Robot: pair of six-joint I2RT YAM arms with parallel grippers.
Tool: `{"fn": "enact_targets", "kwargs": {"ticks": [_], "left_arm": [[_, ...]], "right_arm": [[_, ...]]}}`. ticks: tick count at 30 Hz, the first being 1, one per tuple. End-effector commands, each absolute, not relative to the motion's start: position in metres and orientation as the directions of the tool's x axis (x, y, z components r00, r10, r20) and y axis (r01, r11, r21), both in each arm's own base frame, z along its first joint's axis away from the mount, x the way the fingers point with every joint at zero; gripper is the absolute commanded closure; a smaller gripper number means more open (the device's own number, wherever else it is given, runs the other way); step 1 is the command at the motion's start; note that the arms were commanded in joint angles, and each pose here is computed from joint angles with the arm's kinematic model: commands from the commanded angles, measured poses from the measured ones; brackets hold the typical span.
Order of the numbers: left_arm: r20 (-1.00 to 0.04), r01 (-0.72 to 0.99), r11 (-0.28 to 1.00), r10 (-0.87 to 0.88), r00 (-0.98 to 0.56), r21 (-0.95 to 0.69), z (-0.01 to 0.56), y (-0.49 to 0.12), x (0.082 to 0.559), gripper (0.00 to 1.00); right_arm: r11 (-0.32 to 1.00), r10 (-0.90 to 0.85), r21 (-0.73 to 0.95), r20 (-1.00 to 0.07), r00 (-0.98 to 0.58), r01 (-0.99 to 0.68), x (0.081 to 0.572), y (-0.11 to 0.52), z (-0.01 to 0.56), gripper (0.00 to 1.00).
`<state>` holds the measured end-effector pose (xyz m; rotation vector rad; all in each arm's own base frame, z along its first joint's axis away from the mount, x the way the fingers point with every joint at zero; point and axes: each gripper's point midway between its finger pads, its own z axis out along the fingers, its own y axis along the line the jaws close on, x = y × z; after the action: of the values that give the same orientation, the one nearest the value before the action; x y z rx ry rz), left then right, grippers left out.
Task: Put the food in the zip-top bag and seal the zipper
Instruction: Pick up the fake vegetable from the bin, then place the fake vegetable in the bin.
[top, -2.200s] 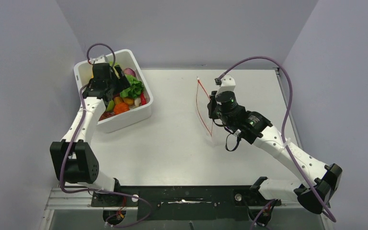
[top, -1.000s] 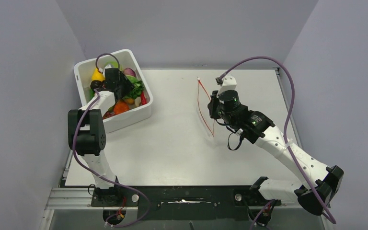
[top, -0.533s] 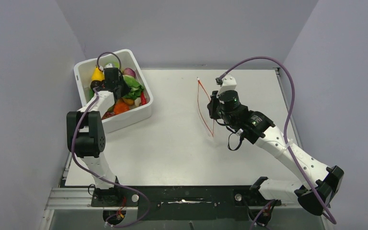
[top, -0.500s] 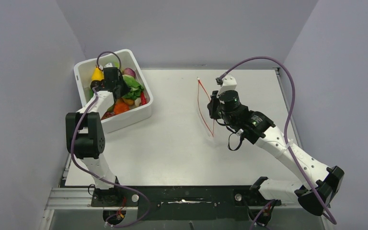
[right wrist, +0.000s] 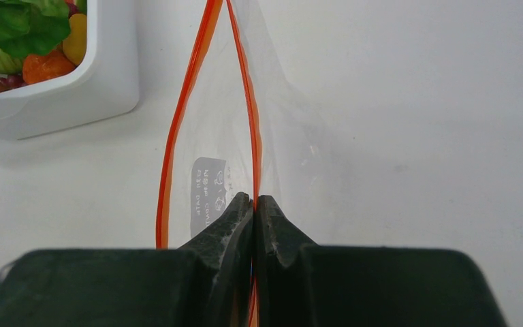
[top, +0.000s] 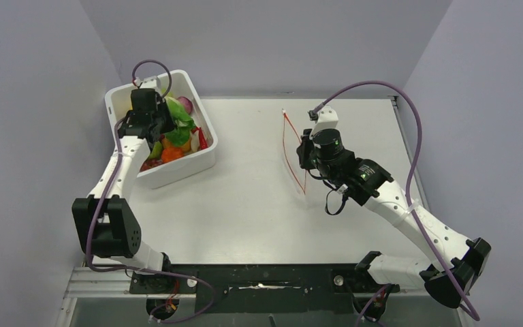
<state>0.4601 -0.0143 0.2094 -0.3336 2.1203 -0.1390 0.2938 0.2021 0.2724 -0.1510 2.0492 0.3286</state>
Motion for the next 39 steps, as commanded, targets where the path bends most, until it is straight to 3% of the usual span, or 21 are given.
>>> {"fn": "enact_targets", "kwargs": {"ticks": [1, 11, 14, 22, 29, 35, 39], "left_arm": [[-0.871, -0.051, 0.980, -0.192, -0.452, -0.190, 0.270, -0.027, 0.439, 1.00], [-0.890, 0.374, 0.898, -0.042, -0.453, -0.233, 0.300, -0.115, 0.370, 1.00], [-0.883, 0.406, 0.890, 0.008, -0.469, -0.208, 0.299, -0.129, 0.355, 1.00], [-0.799, 0.290, 0.886, -0.135, -0.586, -0.362, 0.292, -0.136, 0.348, 1.00], [-0.743, 0.074, 0.891, -0.326, -0.584, -0.448, 0.290, -0.093, 0.365, 1.00], [-0.605, -0.038, 0.832, -0.433, -0.668, -0.554, 0.256, -0.066, 0.372, 1.00], [-0.583, -0.088, 0.796, -0.509, -0.633, -0.599, 0.251, -0.063, 0.380, 0.98]], "right_arm": [[0.959, 0.066, 0.167, -0.919, -0.389, -0.230, 0.302, 0.194, 0.308, 1.00], [0.959, 0.072, 0.176, -0.910, -0.409, -0.222, 0.308, 0.198, 0.302, 1.00], [0.964, 0.066, 0.166, -0.908, -0.414, -0.210, 0.312, 0.197, 0.298, 1.00], [0.962, 0.065, 0.170, -0.903, -0.425, -0.214, 0.316, 0.202, 0.294, 1.00], [0.958, 0.073, 0.184, -0.896, -0.437, -0.218, 0.314, 0.205, 0.291, 1.00], [0.958, 0.079, 0.188, -0.897, -0.435, -0.215, 0.311, 0.201, 0.291, 1.00], [0.958, 0.080, 0.191, -0.895, -0.438, -0.215, 0.310, 0.201, 0.289, 1.00]]}}
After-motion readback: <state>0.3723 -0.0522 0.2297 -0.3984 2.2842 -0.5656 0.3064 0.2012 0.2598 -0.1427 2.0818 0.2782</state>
